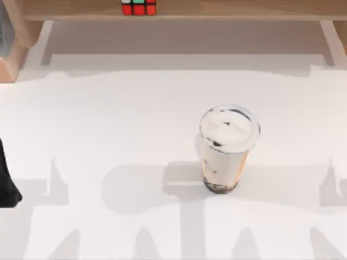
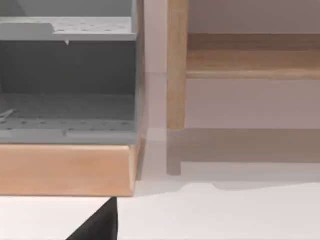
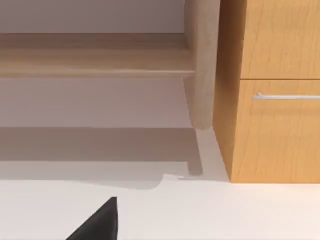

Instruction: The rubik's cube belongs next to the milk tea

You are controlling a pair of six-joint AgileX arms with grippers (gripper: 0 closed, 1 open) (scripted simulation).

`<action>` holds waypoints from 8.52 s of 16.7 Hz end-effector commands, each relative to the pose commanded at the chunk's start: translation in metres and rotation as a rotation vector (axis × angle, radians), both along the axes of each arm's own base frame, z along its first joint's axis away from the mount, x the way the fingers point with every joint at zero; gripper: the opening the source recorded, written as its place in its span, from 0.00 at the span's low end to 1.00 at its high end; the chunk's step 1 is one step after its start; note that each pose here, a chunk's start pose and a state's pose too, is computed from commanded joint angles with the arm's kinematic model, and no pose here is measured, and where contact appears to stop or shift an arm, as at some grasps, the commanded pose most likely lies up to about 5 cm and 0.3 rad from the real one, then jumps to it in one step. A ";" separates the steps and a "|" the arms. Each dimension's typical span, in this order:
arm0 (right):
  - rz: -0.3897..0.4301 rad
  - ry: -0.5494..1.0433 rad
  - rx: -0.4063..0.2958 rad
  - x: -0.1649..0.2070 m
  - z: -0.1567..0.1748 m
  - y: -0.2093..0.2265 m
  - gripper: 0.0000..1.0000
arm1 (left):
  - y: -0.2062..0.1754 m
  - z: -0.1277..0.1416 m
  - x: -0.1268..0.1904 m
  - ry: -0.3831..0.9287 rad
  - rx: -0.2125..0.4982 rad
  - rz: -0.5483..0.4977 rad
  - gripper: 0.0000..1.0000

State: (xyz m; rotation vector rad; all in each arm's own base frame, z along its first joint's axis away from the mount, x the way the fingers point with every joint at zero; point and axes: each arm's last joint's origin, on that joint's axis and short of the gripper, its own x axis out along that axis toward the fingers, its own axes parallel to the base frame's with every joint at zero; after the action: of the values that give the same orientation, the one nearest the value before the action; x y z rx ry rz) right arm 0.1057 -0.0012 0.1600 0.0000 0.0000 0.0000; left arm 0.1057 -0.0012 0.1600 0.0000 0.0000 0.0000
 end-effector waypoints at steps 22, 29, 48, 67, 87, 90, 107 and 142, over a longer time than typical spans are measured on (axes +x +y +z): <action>0.000 0.000 0.000 0.000 0.000 0.000 1.00 | -0.141 0.061 0.224 0.032 0.008 -0.033 1.00; 0.000 0.000 0.000 0.000 0.000 0.000 1.00 | -0.205 0.000 0.268 0.009 0.005 -0.021 1.00; 0.000 0.000 0.000 0.000 0.000 0.000 1.00 | -0.210 -0.002 0.331 0.000 0.000 -0.020 1.00; 0.000 0.000 0.000 0.000 0.000 0.000 1.00 | -0.210 -0.002 0.331 0.000 0.000 -0.020 0.00; 0.000 0.000 0.000 0.000 0.000 0.000 1.00 | -0.211 0.046 0.332 -0.016 -0.096 -0.074 0.00; 0.000 0.000 0.000 0.000 0.000 0.000 1.00 | -0.211 0.086 0.328 0.038 -0.194 -0.156 0.00; 0.000 0.000 0.000 0.000 0.000 0.000 1.00 | -0.196 0.042 0.216 1.505 -0.074 -0.022 0.00; 0.000 0.000 0.000 0.000 0.000 0.000 1.00 | -0.203 0.013 0.207 1.566 0.003 -0.022 0.00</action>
State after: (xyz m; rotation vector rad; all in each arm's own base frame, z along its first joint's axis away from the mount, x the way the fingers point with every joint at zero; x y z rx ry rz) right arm 0.1057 -0.0012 0.1600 0.0000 0.0000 0.0000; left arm 0.3128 -0.2042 0.1729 0.0031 1.5664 -0.0220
